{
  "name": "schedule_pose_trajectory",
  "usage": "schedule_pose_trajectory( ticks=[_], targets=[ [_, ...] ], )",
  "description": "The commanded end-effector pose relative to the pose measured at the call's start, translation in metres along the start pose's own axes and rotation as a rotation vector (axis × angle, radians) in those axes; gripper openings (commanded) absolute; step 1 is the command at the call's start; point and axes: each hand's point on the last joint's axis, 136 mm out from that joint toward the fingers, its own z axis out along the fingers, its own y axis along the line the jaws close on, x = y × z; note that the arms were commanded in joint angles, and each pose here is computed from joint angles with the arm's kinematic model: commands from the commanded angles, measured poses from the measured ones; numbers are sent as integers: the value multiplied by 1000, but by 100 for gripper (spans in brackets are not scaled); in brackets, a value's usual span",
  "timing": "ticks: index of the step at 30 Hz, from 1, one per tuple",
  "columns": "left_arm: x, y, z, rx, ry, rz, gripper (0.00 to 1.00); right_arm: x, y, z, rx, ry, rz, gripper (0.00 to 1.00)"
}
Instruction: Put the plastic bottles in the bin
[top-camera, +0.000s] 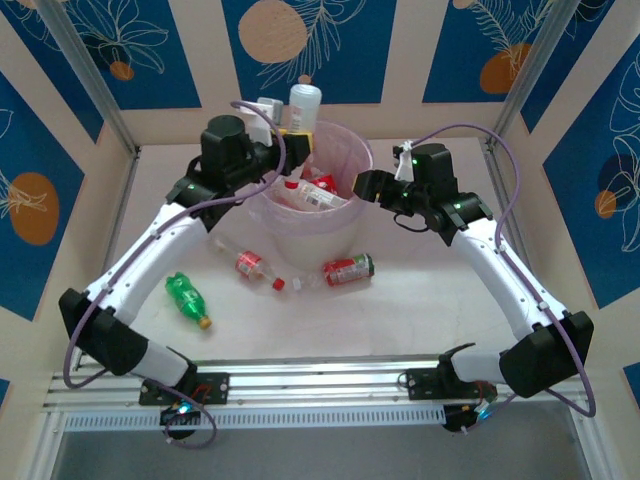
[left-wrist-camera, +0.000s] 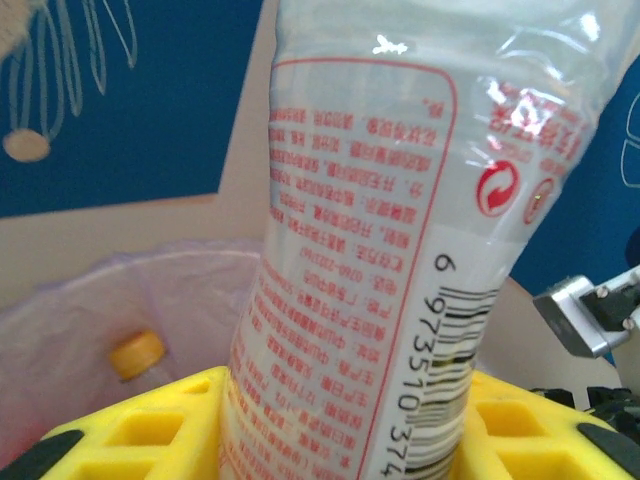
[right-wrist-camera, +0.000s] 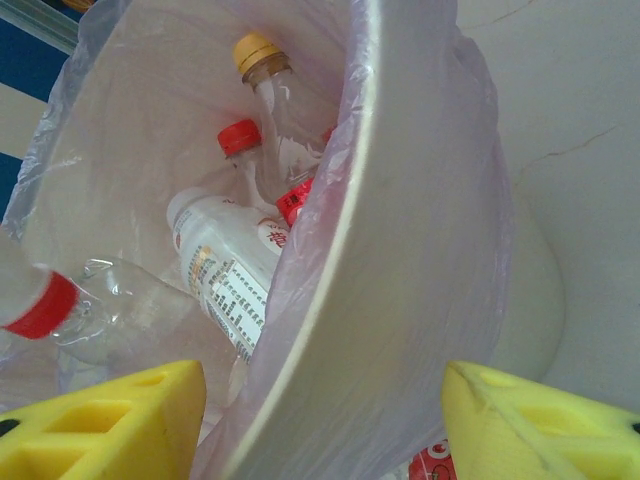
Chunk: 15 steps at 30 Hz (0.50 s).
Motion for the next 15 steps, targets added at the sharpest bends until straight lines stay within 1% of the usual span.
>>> schedule_pose_trajectory(
  ticks=[1, 10, 12, 15],
  targets=[
    [11, -4, 12, 34, 1, -24, 43, 0, 2, -3, 8, -7, -1, 64],
    [70, 14, 30, 11, 110, -84, 46, -1, 2, 3, 9, 3, -6, 64],
    [82, 16, 33, 14, 139, -91, 49, -1, 2, 4, 8, 4, -6, 64],
    [92, 17, 38, 20, 170, -92, 57, -1, 3, 7, 7, 8, -7, 64]
  ],
)
